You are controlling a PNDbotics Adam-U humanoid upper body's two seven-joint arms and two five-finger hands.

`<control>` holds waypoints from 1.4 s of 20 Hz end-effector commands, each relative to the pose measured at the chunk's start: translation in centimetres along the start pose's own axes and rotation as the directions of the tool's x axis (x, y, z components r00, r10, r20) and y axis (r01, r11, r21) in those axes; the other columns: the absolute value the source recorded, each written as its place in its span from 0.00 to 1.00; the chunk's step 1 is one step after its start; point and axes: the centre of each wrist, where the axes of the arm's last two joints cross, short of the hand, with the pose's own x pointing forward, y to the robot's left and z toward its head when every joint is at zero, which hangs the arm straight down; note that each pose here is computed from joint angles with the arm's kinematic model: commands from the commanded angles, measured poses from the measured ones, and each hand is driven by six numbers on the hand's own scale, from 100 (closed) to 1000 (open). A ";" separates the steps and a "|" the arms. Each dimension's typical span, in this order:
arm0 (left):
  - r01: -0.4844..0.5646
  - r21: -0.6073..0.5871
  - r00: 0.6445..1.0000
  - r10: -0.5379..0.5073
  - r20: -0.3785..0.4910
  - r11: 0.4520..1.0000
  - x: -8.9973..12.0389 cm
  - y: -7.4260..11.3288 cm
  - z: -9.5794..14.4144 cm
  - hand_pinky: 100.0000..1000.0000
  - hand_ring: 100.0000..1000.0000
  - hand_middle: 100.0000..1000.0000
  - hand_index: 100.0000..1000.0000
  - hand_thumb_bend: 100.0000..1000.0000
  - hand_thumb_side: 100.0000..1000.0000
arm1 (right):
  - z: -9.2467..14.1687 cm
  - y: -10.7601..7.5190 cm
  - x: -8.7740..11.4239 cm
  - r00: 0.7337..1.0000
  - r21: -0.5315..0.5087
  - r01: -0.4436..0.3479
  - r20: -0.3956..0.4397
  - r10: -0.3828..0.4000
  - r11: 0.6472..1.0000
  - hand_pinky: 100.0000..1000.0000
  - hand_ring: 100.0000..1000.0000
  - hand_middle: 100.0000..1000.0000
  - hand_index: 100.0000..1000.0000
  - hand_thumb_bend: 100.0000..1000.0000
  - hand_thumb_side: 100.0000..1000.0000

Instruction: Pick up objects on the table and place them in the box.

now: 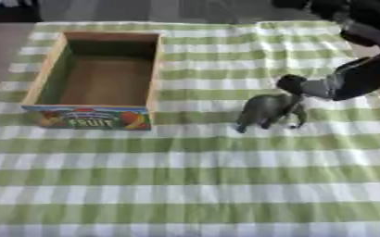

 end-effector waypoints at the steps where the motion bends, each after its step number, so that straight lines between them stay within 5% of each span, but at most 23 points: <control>1: 0.002 -0.025 0.999 -0.001 0.037 1.000 0.8 0.0 -0.7 0.23 0.29 0.60 0.42 0.00 0.69 | 0.0 -1.5 0.2 1.000 0.064 -0.023 -0.002 0.024 0.998 0.97 0.98 0.89 1.00 0.45 0.65; 14: -0.007 -0.045 0.999 0.009 0.033 0.999 0.8 -0.3 -0.7 0.23 0.29 0.60 0.41 0.00 0.70 | -1.5 -1.4 1.2 0.993 0.259 -0.067 -0.075 0.089 0.964 0.97 0.98 0.89 1.00 0.49 0.61; 28: -0.017 -0.053 1.000 0.018 0.023 0.998 0.7 -0.5 -0.6 0.22 0.29 0.61 0.41 0.00 0.70 | -2.9 2.5 -0.7 0.964 0.402 0.032 -0.254 0.078 0.915 0.94 0.97 0.85 1.00 0.50 0.51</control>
